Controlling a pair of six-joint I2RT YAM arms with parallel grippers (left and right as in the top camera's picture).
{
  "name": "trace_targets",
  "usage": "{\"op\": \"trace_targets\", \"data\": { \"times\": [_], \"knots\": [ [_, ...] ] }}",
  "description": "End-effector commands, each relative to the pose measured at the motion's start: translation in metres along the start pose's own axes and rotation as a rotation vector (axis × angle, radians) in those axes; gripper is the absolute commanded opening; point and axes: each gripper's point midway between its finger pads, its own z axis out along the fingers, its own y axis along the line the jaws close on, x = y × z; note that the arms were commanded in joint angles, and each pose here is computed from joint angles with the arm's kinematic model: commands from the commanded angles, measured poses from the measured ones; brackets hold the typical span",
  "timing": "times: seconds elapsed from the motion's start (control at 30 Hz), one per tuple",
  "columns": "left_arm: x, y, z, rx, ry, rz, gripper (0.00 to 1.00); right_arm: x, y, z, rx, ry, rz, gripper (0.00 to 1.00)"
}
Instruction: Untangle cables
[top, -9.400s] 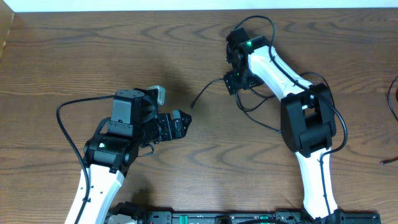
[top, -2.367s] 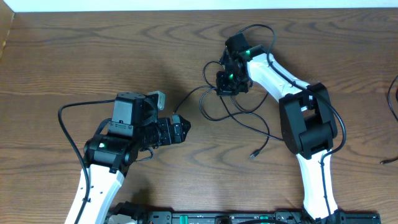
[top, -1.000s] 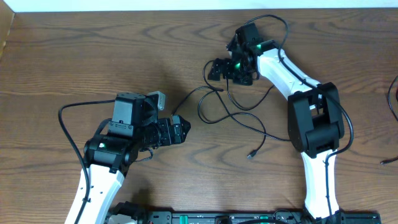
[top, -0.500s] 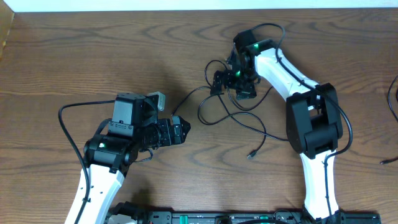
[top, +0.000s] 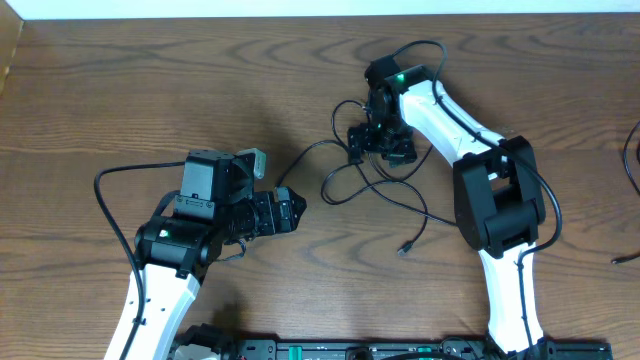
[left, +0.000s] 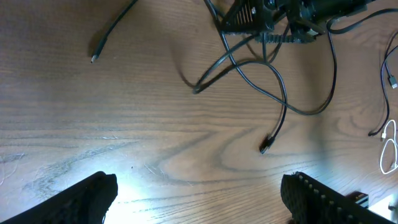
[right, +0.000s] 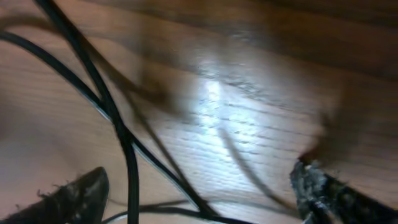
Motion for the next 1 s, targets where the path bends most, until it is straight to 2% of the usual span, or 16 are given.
{"op": "trace_targets", "data": {
  "times": [0.0,0.1,0.2,0.23,0.33,0.37,0.53,0.63,0.77,0.87,0.97],
  "knots": [
    [0.000,-0.001,-0.001,-0.004,0.000,0.027,0.90,0.008,-0.026,0.024,0.105,0.044,0.018,0.75],
    [0.000,-0.001,-0.001,-0.005,0.003,0.025,0.90,0.009,-0.027,0.024,0.113,0.050,0.019,0.64],
    [0.000,-0.001,-0.001,-0.005,0.003,0.025,0.90,0.009,-0.030,0.024,0.128,0.050,0.020,0.47],
    [0.000,-0.001,-0.001,-0.005,0.003,0.025,0.90,0.010,-0.030,0.024,0.128,0.050,0.020,0.47],
    [0.000,-0.001,-0.001,-0.005,0.003,0.025,0.90,0.009,-0.031,0.024,0.131,0.050,0.021,0.27],
    [0.000,-0.001,-0.001,-0.005,0.003,0.025,0.90,0.009,-0.031,0.024,0.131,0.050,0.021,0.26],
    [0.000,-0.001,-0.001,-0.005,0.003,0.025,0.90,0.008,-0.030,0.024,0.129,0.045,0.020,0.31],
    [0.000,-0.001,-0.001,-0.005,0.003,0.026,0.90,0.003,-0.028,0.024,0.121,0.023,0.010,0.40],
    [0.000,-0.001,-0.001,-0.005,0.003,0.026,0.90,-0.019,-0.021,0.023,0.087,-0.062,-0.021,0.66],
    [0.000,-0.001,-0.001,-0.005,0.003,0.026,0.90,-0.036,-0.012,0.015,0.045,-0.120,-0.036,0.71],
    [0.000,0.000,-0.001,-0.005,0.002,0.027,0.90,-0.051,0.009,-0.004,-0.044,-0.167,-0.099,0.70]
  ]
}}
